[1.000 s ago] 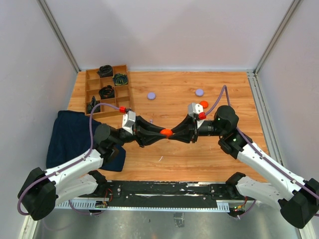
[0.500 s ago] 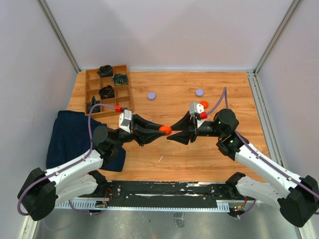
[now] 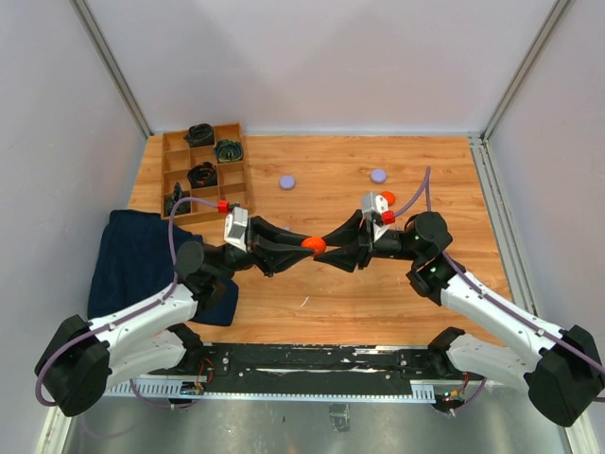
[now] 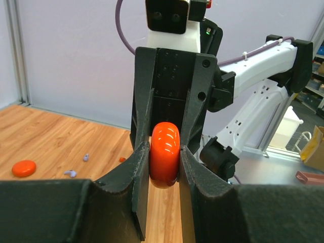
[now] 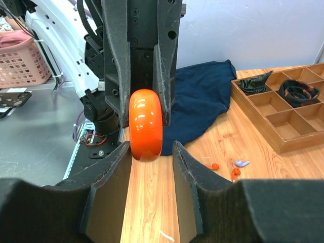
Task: Insert the wireless bluetooth earbuds into the charging case
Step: Open the charging case.
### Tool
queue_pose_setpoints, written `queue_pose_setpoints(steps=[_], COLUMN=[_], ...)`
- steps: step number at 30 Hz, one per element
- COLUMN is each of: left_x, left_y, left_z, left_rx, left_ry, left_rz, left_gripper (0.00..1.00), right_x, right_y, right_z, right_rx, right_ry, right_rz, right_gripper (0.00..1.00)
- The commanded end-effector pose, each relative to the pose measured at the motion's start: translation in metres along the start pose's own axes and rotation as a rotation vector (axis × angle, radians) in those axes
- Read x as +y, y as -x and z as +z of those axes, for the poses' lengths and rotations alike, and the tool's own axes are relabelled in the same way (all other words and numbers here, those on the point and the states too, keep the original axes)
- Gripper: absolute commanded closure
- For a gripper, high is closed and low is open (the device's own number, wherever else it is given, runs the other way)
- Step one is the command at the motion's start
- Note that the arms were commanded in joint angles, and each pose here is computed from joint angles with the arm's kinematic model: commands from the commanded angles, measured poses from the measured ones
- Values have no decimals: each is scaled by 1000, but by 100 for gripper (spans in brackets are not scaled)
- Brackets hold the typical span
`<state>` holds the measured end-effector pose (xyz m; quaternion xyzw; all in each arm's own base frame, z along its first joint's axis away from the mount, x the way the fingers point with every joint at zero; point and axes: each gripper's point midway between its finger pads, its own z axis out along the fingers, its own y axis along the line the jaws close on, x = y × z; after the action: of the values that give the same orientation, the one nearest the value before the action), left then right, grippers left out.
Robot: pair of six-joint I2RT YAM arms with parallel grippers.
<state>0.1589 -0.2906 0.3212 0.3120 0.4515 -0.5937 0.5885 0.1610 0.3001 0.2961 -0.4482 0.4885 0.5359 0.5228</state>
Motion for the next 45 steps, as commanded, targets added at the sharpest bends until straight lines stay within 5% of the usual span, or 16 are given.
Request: queue_pose_setpoints(steps=[1, 13, 16, 19, 25, 45], left_x=[-5, -5, -3, -1, 3, 16], left_y=[5, 5, 2, 1, 0, -2], left_z=[4, 5, 5, 3, 1, 11], left_rx=[-22, -15, 8, 24, 44, 103], left_ry=[-30, -33, -24, -4, 28, 76], left_rz=[6, 8, 12, 19, 16, -8], left_gripper=[87, 84, 75, 55, 37, 33], right_x=[4, 6, 6, 7, 8, 14], right_y=[11, 9, 8, 8, 10, 9], right_z=[5, 8, 7, 7, 5, -2], right_rx=[-48, -43, -38, -39, -51, -161], right_ry=[24, 43, 44, 45, 38, 36], right_rz=[-21, -19, -21, -29, -49, -89], right_gripper=[62, 78, 86, 94, 96, 99])
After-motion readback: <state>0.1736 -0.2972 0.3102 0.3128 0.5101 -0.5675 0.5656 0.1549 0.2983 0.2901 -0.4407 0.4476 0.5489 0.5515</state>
